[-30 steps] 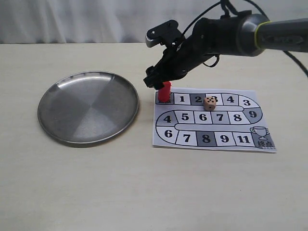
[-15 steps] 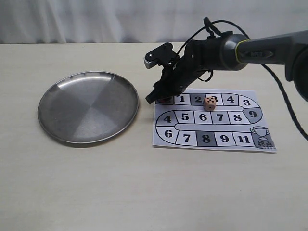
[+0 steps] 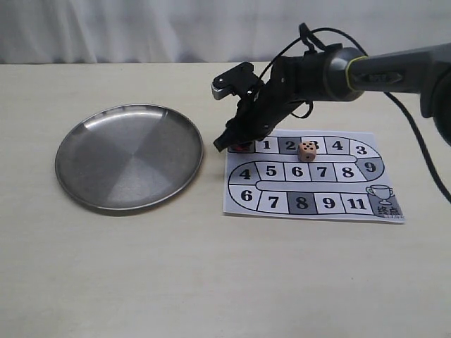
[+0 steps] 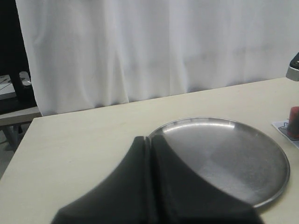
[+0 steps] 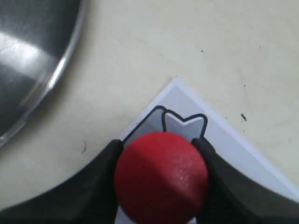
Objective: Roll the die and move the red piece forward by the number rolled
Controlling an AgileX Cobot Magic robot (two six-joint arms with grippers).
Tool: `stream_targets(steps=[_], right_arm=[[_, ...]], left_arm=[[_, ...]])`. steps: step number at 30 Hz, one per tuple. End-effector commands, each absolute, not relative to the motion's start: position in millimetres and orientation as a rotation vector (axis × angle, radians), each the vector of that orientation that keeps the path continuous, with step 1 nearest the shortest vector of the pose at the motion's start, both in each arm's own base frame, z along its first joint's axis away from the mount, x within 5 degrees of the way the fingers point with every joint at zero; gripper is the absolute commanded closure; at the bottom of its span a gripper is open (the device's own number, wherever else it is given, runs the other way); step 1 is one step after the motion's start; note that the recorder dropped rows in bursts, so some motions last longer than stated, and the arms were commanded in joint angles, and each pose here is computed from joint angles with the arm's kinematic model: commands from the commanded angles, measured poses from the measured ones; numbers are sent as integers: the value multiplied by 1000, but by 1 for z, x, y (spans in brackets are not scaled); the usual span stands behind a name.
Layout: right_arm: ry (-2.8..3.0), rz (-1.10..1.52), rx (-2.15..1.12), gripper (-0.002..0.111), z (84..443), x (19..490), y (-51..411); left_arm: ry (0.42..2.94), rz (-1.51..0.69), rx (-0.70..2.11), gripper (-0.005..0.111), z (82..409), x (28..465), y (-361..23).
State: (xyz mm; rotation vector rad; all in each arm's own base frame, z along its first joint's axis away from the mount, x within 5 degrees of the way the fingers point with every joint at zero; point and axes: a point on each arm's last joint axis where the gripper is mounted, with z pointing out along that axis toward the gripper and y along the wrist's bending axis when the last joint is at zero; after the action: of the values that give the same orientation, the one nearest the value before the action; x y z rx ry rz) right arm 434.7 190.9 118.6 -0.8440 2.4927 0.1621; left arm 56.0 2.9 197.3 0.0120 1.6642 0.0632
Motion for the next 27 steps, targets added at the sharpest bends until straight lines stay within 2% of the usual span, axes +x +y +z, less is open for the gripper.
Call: stream_targets(steps=[1, 3, 6, 9, 18, 23, 27], right_arm=[[2411, 168, -757, 104, 180, 435, 179], [2394, 180, -674, 104, 205, 434, 168], [2411, 184, -603, 104, 214, 435, 155], [2466, 174, -589, 104, 194, 437, 146], [2630, 131, -631, 104, 102, 437, 142], [2639, 130, -633, 104, 97, 437, 142], [2628, 134, -633, 104, 109, 437, 143]], left_arm=[[1655, 53, 18, 107, 198, 56, 2], [1655, 53, 18, 107, 198, 56, 2], [1655, 53, 18, 107, 198, 56, 2], [1655, 53, 18, 107, 198, 56, 2], [1655, 53, 18, 107, 198, 56, 2], [1655, 53, 18, 107, 198, 56, 2], [1655, 53, 18, 107, 198, 56, 2]])
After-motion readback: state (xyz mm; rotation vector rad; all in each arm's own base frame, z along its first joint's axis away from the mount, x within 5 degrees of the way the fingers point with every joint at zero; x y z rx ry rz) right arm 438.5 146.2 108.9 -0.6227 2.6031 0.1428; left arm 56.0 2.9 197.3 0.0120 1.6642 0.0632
